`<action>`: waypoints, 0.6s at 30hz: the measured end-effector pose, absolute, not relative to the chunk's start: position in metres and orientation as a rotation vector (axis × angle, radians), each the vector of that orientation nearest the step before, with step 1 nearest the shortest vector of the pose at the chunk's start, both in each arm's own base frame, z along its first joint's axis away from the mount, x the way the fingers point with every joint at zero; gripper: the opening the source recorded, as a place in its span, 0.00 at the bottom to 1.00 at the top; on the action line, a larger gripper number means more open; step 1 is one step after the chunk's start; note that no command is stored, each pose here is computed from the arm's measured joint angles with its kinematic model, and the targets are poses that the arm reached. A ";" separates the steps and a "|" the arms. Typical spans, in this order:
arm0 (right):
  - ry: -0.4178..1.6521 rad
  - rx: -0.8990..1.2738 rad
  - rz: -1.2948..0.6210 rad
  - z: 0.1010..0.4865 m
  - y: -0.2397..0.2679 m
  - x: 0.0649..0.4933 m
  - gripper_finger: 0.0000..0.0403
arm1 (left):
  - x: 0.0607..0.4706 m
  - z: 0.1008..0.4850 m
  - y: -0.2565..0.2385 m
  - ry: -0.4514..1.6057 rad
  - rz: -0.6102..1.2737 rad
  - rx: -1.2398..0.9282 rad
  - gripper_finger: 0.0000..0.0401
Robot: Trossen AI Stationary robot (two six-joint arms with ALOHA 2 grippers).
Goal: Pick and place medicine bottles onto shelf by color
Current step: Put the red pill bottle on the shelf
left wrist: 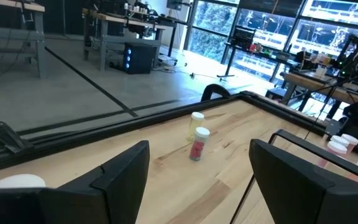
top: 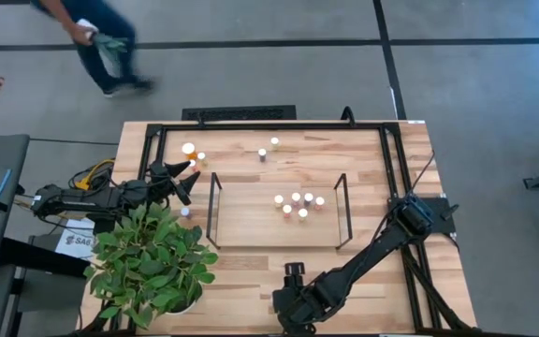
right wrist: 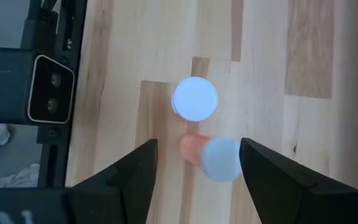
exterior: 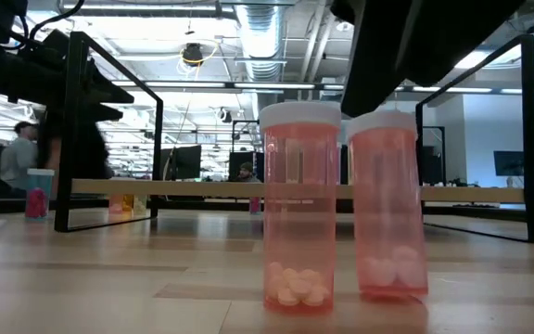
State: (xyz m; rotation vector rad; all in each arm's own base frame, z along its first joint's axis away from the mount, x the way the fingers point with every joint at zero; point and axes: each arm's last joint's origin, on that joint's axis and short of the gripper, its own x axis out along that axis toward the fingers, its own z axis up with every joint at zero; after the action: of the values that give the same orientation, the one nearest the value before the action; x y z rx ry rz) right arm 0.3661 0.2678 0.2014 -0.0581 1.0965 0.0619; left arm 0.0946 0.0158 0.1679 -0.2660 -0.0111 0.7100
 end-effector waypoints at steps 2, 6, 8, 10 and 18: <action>1.100 -0.057 0.058 0.201 0.268 0.366 0.62 | 0.095 0.168 0.016 -0.011 0.710 -0.266 0.66; 1.110 -0.063 0.055 0.201 0.267 0.365 0.62 | 0.095 0.168 0.016 -0.011 0.710 -0.266 0.66; 1.118 -0.066 0.050 0.200 0.266 0.364 0.62 | 0.095 0.168 0.016 -0.011 0.710 -0.266 0.66; 1.125 -0.066 0.045 0.200 0.266 0.364 0.62 | 0.095 0.168 0.016 -0.011 0.710 -0.266 0.66; 1.126 -0.064 0.041 0.200 0.265 0.364 0.62 | 0.095 0.168 0.016 -0.011 0.710 -0.266 0.66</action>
State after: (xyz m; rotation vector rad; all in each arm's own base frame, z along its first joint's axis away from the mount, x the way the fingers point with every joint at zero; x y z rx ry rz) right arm 0.3642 0.2650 0.2001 -0.0636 1.1262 0.0413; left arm 0.0946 0.0158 0.1680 -0.2661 -0.0114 0.7100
